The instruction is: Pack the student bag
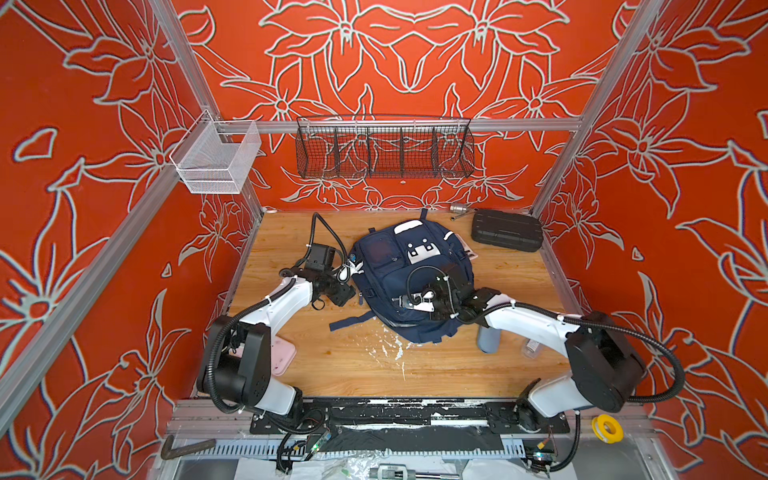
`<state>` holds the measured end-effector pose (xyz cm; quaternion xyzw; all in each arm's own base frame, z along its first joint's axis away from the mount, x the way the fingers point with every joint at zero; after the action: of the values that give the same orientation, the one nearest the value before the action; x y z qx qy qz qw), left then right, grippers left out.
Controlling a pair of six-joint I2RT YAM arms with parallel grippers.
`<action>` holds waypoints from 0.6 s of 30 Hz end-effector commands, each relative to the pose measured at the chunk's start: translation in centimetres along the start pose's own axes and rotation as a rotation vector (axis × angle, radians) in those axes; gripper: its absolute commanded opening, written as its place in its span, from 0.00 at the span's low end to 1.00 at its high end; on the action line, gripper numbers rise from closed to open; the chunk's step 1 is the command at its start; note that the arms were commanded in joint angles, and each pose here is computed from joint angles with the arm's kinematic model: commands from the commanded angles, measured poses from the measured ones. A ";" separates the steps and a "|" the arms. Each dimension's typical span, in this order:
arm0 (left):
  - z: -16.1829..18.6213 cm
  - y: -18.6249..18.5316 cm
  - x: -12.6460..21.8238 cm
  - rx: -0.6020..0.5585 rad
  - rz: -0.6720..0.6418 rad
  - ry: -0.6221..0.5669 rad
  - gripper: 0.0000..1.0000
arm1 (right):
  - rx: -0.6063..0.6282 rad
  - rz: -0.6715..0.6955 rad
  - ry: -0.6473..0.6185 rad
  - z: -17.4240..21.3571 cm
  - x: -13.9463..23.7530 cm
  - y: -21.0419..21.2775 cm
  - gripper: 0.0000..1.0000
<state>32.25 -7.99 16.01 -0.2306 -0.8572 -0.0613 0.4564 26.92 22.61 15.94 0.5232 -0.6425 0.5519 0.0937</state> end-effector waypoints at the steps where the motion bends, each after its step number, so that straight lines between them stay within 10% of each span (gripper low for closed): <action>1: -0.8 -1.1 0.9 0.164 0.122 -0.068 0.67 | -0.025 0.057 -0.116 -1.8 2.1 -2.6 0.00; 10: 0.6 -0.5 -1.5 0.133 0.108 -0.029 0.60 | 0.054 0.001 -0.133 -1.5 2.9 -2.1 0.00; 18: -1.2 -0.2 -0.4 -0.344 -0.005 -0.142 0.65 | 0.100 -0.069 -0.137 0.0 2.9 0.1 0.00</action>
<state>32.59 -8.38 14.87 -0.2636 -0.8686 -0.0801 0.4118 26.46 21.39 17.29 0.5624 -0.6135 0.5503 0.0667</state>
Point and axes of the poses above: each gripper's point midway between its finger pads, its own x axis back along the fingers, its own y axis along the line the jaws close on, z = x × y, the point moved 7 cm from there along x, back along the fingers, and after that the axes turned 15 degrees about x, right-handed, at the moved point
